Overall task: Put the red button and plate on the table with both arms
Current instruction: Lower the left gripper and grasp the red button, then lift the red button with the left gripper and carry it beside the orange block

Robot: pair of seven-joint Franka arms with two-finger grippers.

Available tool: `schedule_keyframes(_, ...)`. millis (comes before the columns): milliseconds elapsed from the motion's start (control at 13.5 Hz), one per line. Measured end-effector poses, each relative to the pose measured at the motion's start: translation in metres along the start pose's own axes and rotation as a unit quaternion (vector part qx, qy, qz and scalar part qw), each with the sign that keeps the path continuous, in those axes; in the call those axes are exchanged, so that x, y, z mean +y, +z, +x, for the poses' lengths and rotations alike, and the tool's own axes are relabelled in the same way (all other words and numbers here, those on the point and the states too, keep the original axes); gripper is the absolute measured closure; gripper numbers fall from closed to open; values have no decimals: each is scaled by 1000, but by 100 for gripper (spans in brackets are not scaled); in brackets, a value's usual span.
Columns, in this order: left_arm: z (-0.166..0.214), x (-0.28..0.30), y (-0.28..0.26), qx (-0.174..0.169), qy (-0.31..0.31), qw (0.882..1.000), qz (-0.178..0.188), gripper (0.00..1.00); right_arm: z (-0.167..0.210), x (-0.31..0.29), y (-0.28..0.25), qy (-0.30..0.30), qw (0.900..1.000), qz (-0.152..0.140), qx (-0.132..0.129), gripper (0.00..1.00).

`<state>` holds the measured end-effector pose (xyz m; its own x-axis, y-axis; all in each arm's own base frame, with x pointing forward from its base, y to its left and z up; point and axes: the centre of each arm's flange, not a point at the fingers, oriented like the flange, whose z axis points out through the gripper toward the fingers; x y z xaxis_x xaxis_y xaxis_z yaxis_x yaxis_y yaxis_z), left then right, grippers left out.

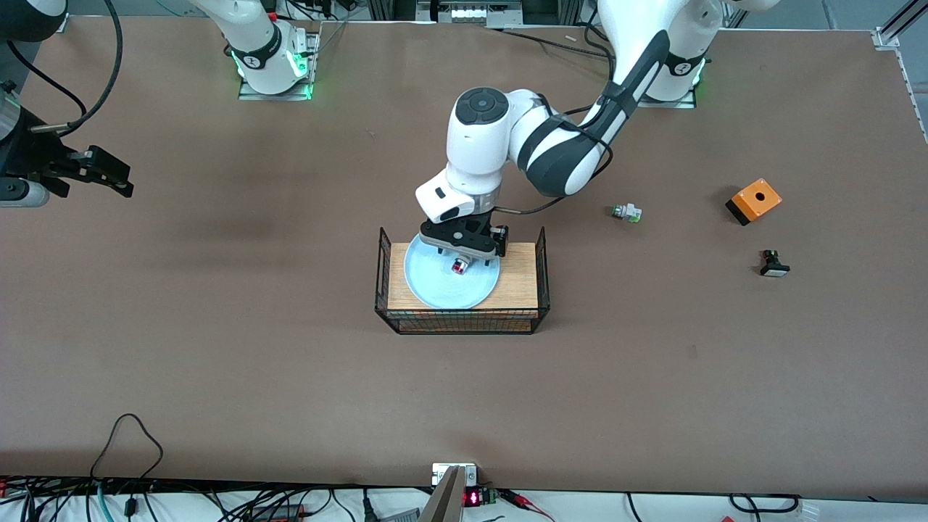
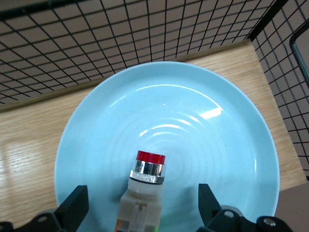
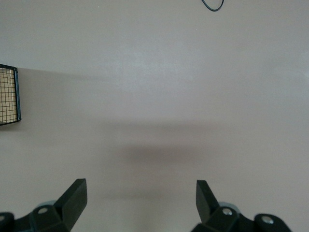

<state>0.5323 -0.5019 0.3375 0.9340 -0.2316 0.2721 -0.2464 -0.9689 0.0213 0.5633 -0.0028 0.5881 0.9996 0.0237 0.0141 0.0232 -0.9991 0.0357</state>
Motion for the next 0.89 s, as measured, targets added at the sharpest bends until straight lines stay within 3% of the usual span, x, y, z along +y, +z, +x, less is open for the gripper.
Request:
schedule_keyframes(148,-3,0,4,-4,2,1000,2,4,0,0,0,0,1000,0,0,0)
schedule_keyframes(519,-3,0,-2,-11,2,1000,9,60,0,0,0,0,1000,0,0,0)
schedule_keyframes(593,-3,0,-8,-12,2,1000,12,67,0,0,0,0,1000,0,0,0)
schedule_keyframes(889,7,-5,-60,-8,-5,1000,26,66,0,0,-1,0,1000,0,1,0)
